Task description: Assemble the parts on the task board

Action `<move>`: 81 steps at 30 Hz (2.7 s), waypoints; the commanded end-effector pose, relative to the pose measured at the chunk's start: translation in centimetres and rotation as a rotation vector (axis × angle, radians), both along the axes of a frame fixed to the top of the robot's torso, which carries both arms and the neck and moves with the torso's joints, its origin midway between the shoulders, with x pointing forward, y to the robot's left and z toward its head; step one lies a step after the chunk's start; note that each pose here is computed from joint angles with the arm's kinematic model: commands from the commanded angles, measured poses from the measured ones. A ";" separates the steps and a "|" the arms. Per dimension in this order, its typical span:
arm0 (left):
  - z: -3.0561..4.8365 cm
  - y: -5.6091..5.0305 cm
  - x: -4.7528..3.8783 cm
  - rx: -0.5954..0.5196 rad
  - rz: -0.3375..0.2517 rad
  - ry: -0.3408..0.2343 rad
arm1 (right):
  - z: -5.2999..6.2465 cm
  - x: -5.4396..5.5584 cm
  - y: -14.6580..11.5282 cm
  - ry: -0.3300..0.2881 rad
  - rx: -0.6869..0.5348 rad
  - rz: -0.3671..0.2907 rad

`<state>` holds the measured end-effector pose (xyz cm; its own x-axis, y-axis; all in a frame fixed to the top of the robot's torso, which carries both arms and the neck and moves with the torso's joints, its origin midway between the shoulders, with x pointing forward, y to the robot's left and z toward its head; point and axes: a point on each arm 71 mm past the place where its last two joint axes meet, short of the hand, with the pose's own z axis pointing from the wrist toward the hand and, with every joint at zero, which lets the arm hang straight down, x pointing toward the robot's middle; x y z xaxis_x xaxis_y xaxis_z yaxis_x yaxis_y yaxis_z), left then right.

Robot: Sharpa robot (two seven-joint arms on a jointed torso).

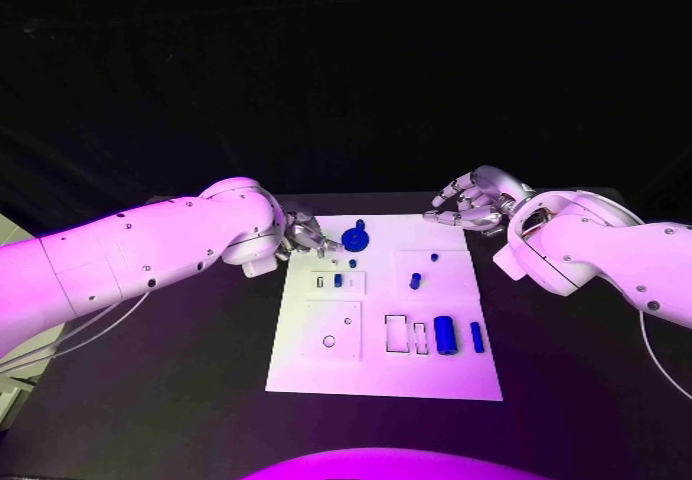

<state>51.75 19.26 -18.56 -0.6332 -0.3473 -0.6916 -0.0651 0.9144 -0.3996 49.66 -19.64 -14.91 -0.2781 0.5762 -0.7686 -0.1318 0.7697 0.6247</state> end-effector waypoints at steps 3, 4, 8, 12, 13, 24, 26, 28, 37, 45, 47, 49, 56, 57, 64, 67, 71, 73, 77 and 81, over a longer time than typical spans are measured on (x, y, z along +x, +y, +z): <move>1.95 1.2 1.52 -0.035 0.016 0.036 | -0.1 0.0 0.4 0.000 0.000 0.019; 2.19 1.4 1.80 -0.031 0.021 0.028 | -0.1 0.0 0.4 0.000 0.000 0.019; 2.80 2.0 2.75 0.006 0.035 -0.013 | -0.1 -0.1 0.4 0.000 0.000 0.020; 3.08 2.4 3.75 0.047 0.046 -0.049 | 0.0 -0.1 0.6 -0.002 0.003 0.022; 3.08 2.4 4.03 0.054 0.050 -0.054 | 0.0 -0.1 0.6 -0.002 0.004 0.022; 2.26 2.7 5.76 0.091 0.066 -0.047 | 0.0 -0.1 1.1 -0.006 0.010 0.030; 2.05 2.7 5.93 0.096 0.067 -0.043 | 0.0 -0.1 1.1 -0.007 0.010 0.031; 1.79 2.7 6.14 0.101 0.070 -0.038 | 0.0 -0.2 1.1 -0.007 0.011 0.032; 1.11 2.4 6.54 0.096 0.068 -0.018 | 0.1 -0.2 1.2 -0.008 0.011 0.033; 0.50 1.9 6.61 0.102 0.060 0.003 | 0.1 -0.1 1.3 -0.008 0.011 0.034; 0.28 1.9 6.61 0.103 0.058 0.010 | 0.1 -0.2 1.3 -0.008 0.012 0.035; 0.05 1.8 6.60 0.103 0.057 0.016 | 0.1 -0.2 1.3 -0.009 0.012 0.035; -0.64 1.5 6.56 0.097 0.055 0.030 | 0.1 -0.2 1.4 -0.013 0.015 0.034; -0.72 1.5 6.56 0.095 0.055 0.032 | 0.1 -0.2 1.4 -0.013 0.015 0.034; -0.90 1.3 6.61 0.082 0.066 0.022 | 0.2 -0.2 1.4 -0.031 0.002 0.040; -0.92 1.3 6.60 0.079 0.067 0.019 | 0.3 -0.2 1.5 -0.042 -0.009 0.044; -0.96 1.2 6.54 0.078 0.062 0.024 | 0.3 -0.2 1.6 -0.048 -0.016 0.048; -0.98 1.1 6.52 0.078 0.058 0.027 | 0.3 -0.1 1.6 -0.049 -0.017 0.048; -1.00 1.1 6.48 0.075 0.050 0.031 | 0.3 -0.1 1.6 -0.050 -0.019 0.049; -1.03 1.0 6.47 0.075 0.044 0.035 | 0.3 -0.1 1.6 -0.050 -0.020 0.050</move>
<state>58.31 20.70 -19.54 -0.6274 -0.3275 -0.7065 -0.1370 0.9395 -0.3139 49.57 -18.16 -14.72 -0.2739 0.5590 -0.7826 -0.1771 0.7705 0.6123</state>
